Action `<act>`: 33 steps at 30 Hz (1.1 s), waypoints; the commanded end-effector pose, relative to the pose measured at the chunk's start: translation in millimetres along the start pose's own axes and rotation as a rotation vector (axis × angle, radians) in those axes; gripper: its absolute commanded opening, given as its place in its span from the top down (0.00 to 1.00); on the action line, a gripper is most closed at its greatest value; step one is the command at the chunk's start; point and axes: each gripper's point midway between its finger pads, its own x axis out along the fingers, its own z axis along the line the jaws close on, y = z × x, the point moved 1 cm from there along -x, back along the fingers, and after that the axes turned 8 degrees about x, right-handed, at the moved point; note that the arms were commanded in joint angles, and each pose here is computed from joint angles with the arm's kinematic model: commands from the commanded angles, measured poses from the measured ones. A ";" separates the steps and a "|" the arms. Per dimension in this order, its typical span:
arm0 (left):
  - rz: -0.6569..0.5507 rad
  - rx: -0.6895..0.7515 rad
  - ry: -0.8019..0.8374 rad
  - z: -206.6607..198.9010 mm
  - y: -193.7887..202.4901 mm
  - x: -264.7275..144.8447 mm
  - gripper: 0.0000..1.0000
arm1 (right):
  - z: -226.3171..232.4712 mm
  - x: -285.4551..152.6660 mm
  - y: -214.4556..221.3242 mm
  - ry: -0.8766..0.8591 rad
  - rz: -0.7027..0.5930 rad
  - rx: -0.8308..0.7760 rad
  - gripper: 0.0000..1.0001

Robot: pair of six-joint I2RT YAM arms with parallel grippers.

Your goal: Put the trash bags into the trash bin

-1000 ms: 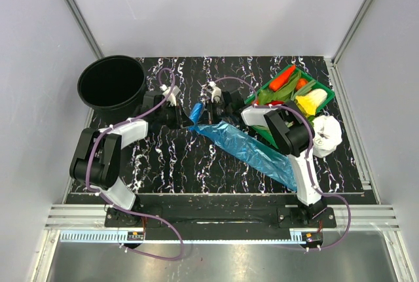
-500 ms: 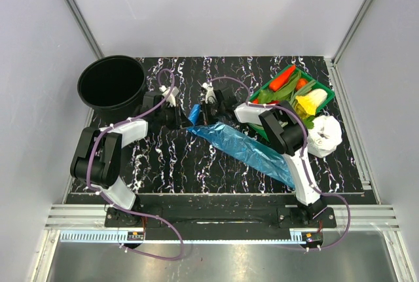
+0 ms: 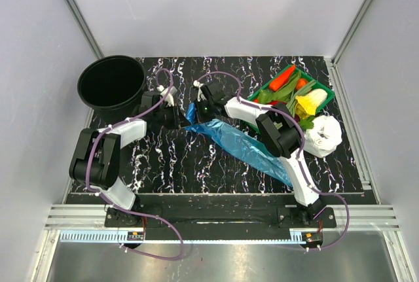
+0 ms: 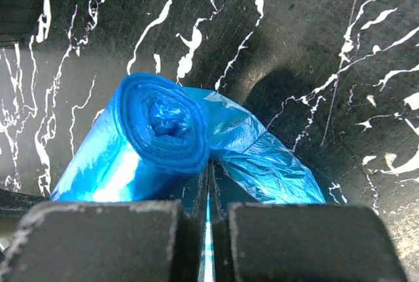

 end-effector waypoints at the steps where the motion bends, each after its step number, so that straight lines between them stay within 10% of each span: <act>1: -0.076 0.101 0.100 -32.7 -29.4 -14.8 1.00 | -44.2 17.0 46.1 0.211 0.143 -0.015 1.00; 33: -0.131 0.277 0.315 -102.9 -65.3 -70.9 1.00 | -59.2 12.1 60.9 0.300 0.273 -0.127 1.00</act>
